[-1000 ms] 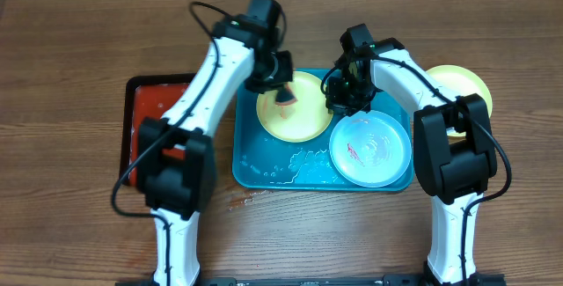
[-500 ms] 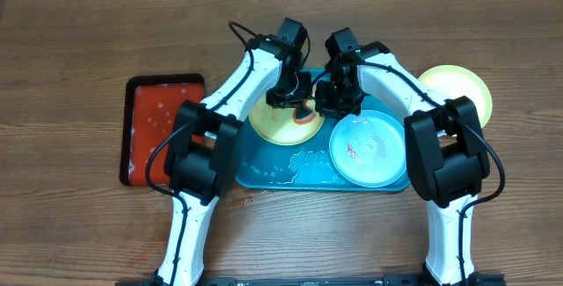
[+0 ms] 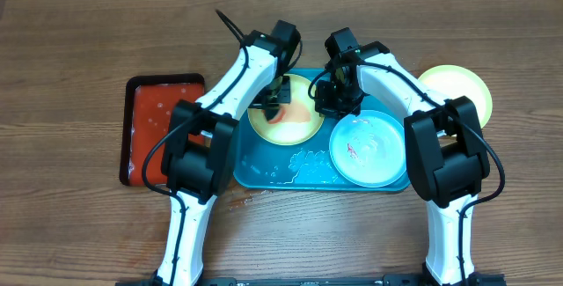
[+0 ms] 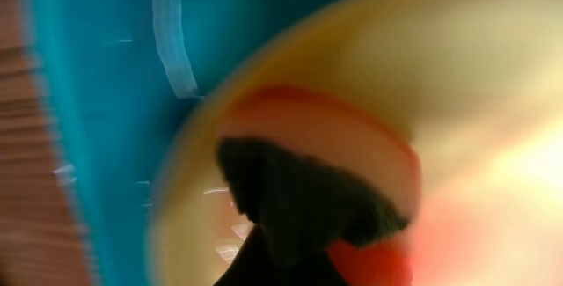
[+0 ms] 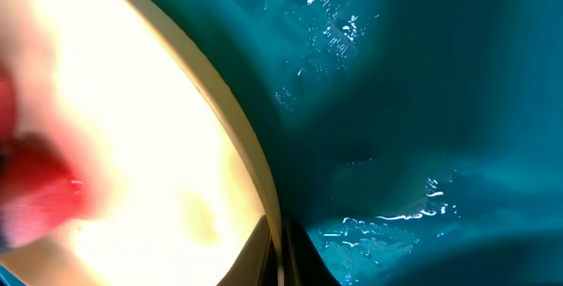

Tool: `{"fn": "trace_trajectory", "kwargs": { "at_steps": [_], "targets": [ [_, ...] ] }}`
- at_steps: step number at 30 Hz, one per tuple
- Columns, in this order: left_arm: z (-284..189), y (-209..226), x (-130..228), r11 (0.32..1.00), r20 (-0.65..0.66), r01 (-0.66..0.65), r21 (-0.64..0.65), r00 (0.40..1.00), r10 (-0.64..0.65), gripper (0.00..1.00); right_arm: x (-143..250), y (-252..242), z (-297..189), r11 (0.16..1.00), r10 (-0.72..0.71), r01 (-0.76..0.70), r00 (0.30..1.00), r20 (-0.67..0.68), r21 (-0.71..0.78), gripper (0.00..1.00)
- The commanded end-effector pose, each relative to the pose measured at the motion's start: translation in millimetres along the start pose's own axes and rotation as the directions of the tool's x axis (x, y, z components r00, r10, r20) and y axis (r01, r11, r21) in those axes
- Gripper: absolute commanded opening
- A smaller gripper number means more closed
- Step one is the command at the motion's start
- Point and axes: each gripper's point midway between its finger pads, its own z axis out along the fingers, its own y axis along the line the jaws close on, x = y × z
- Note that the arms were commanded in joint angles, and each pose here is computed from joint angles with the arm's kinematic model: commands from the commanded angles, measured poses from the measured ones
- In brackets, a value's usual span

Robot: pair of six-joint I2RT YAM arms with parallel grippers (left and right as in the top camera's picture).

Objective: Clean dirty plates on tray and stack at the side
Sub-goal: 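Scrub the held yellow plate with the sponge in the left gripper, then lift the yellow plate with the right gripper and stack it on the right plate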

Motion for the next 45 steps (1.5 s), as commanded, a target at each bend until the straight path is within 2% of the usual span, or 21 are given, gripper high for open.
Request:
{"fn": "trace_trajectory", "kwargs": {
  "at_steps": [1, 7, 11, 17, 22, 26, 29, 33, 36, 37, 40, 41, 42, 45],
  "targets": [
    [-6, 35, -19, 0.994, 0.040, 0.049, -0.098, 0.998, -0.046, 0.04, 7, -17, 13, 0.996, 0.013, -0.012, 1.000, -0.009, 0.083, 0.04],
    [-46, 2, -31, 0.992, 0.030, -0.006, 0.128, 1.000, 0.002, 0.04, 7, -17, 13, 0.996, 0.013, -0.012, 1.000, -0.010, 0.084, 0.04],
    [-61, -28, -27, 0.943, -0.006, -0.041, 0.330, 0.999, 0.046, 0.04, 6, -17, 13, 0.996, 0.013, -0.012, 1.000, -0.008, 0.083, 0.04],
    [-46, -25, -16, 0.954, -0.048, -0.039, 0.297, 0.997, 0.056, 0.04, 1, -14, 13, 0.997, 0.003, -0.004, 1.000, 0.011, 0.072, 0.04],
    [-72, 16, -36, 0.962, -0.004, 0.029, 0.272, 1.000, -0.029, 0.04, -5, -7, -7, 0.991, -0.110, 0.106, 0.993, 0.041, 0.078, 0.04],
    [-114, 78, -56, 0.947, 0.062, 0.138, 0.291, 0.985, -0.162, 0.04, -19, -11, -51, 0.964, -0.169, 0.131, 0.974, 0.153, 0.230, 0.04],
    [-137, 131, -59, 0.926, 0.091, 0.234, 0.298, 0.958, -0.271, 0.04, -28, -7, -92, 0.915, -0.273, 0.174, 0.931, 0.241, 0.363, 0.04],
    [-143, 187, -51, 0.894, 0.068, 0.348, 0.282, 0.922, -0.380, 0.04, -32, 7, -157, 0.801, -0.435, 0.185, 0.833, 0.341, 0.569, 0.04],
    [-136, 209, -41, 0.877, 0.021, 0.403, 0.261, 0.906, -0.423, 0.04, -28, 24, -199, 0.683, -0.567, 0.175, 0.739, 0.364, 0.709, 0.04],
    [-133, 215, -38, 0.871, 0.006, 0.419, 0.255, 0.901, -0.435, 0.04, -24, 32, -214, 0.619, -0.626, 0.169, 0.695, 0.352, 0.767, 0.04],
    [-126, 226, -32, 0.860, -0.020, 0.448, 0.244, 0.889, -0.457, 0.04, -13, 54, -236, 0.422, -0.769, 0.194, 0.593, 0.236, 0.885, 0.04],
    [-124, 228, -31, 0.858, -0.024, 0.453, 0.241, 0.887, -0.461, 0.04, -9, 62, -241, 0.329, -0.814, 0.216, 0.558, 0.160, 0.920, 0.04],
    [-124, 230, -31, 0.858, -0.026, 0.454, 0.240, 0.886, -0.462, 0.05, -4, 69, -245, 0.237, -0.847, 0.233, 0.525, 0.083, 0.943, 0.04],
    [-124, 231, -31, 0.865, -0.022, 0.441, 0.241, 0.893, -0.449, 0.04, 6, 87, -255, 0.040, -0.888, 0.247, 0.453, -0.079, 0.968, 0.04]
  ]
}}
